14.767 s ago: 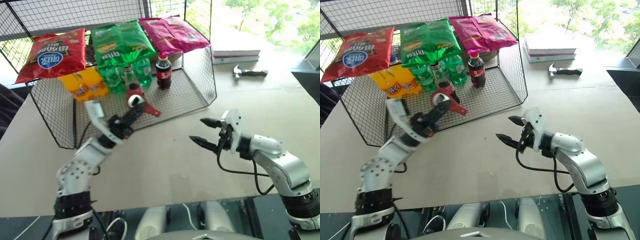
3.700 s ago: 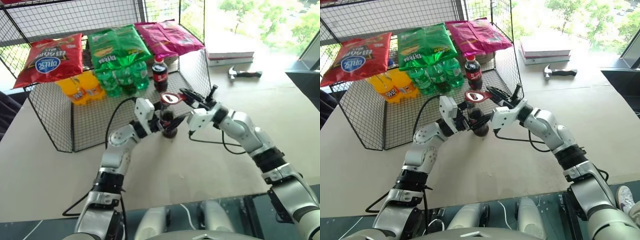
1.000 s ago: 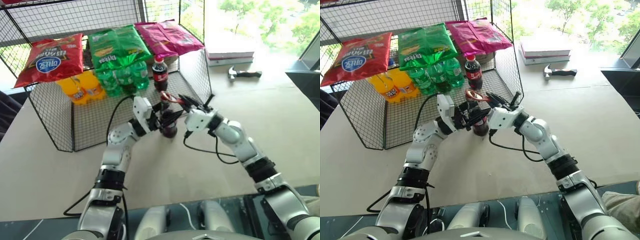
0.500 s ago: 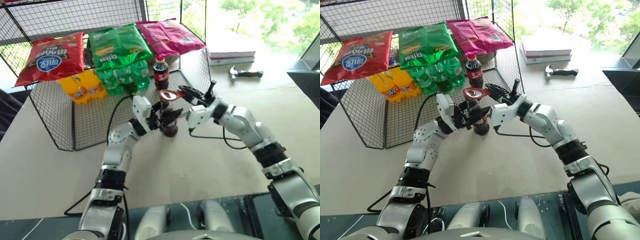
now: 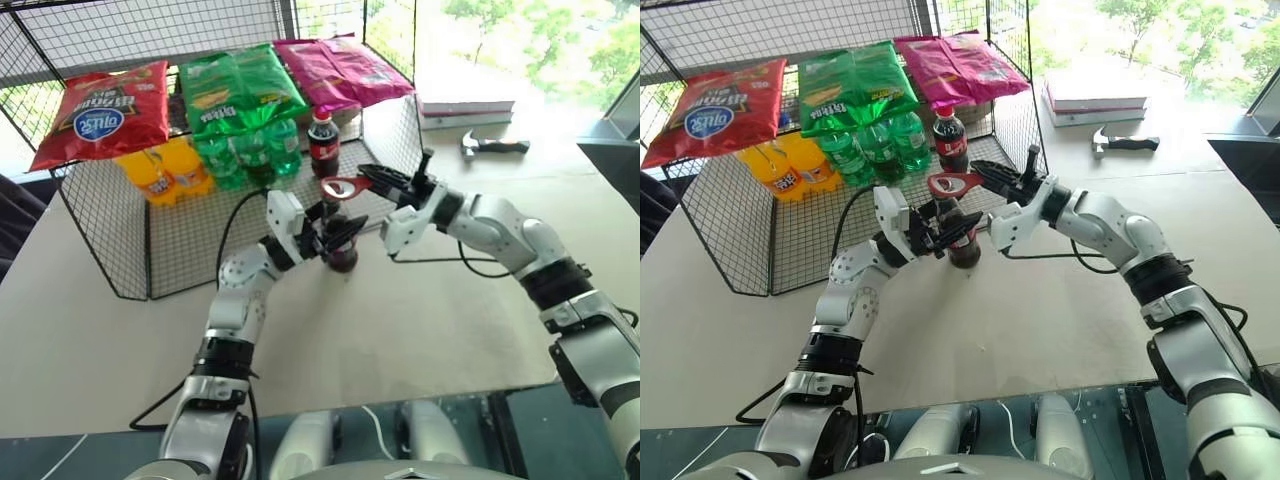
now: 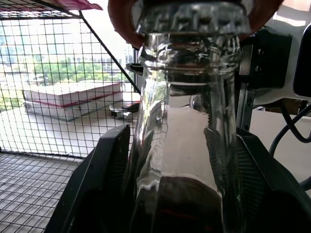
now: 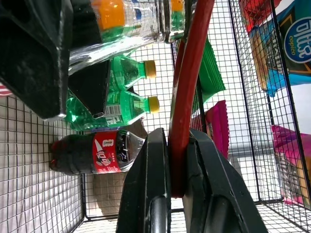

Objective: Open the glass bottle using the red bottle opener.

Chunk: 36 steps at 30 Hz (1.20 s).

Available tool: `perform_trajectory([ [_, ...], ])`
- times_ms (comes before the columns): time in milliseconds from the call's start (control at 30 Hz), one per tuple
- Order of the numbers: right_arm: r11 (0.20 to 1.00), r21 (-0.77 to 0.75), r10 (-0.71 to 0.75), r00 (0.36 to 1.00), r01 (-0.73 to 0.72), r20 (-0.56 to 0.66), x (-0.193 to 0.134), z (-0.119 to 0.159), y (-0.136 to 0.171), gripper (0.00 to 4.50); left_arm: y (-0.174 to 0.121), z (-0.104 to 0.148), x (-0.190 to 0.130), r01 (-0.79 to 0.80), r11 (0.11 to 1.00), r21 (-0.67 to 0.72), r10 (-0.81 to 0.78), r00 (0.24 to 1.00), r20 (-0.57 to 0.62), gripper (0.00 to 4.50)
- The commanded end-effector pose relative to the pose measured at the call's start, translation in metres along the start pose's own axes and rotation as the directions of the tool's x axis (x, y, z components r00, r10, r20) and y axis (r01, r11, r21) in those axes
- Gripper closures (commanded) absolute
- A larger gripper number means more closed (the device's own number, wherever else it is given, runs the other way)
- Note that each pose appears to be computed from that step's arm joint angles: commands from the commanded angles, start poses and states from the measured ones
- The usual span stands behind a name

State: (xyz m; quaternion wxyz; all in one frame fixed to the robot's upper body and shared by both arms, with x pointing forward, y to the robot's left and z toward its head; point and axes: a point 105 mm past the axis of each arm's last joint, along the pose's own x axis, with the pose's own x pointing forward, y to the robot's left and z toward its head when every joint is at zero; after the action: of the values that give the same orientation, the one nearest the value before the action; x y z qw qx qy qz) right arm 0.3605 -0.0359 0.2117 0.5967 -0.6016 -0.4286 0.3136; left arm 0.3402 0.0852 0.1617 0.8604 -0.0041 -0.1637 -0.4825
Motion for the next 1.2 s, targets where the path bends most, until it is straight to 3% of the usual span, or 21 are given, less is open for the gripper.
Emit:
perform_trajectory([
  [33, 0.994, -0.111, 0.013, 1.000, -0.015, -0.023, -0.006, -0.015, -0.016, 4.50, -0.002, 0.002, 0.007, 0.022, 1.000, 0.016, -0.022, 1.000, 0.002, 2.22],
  [600, 0.957, -0.283, -0.068, 0.998, 0.062, -0.011, -0.015, -0.033, -0.057, 4.50, -0.005, -0.005, 0.006, 0.028, 1.000, -0.001, -0.028, 1.000, -0.004, 2.22],
  [1033, 0.974, -0.151, -0.170, 0.985, 0.167, -0.005, -0.019, -0.029, -0.062, 4.50, -0.004, -0.005, 0.004, 0.017, 1.000, -0.003, -0.017, 1.000, -0.003, 2.22],
  [1200, 0.979, 0.063, -0.190, 0.981, 0.192, -0.037, -0.016, -0.025, -0.047, 4.50, -0.004, -0.005, 0.005, 0.019, 1.000, 0.001, -0.019, 1.000, -0.002, 2.22],
])
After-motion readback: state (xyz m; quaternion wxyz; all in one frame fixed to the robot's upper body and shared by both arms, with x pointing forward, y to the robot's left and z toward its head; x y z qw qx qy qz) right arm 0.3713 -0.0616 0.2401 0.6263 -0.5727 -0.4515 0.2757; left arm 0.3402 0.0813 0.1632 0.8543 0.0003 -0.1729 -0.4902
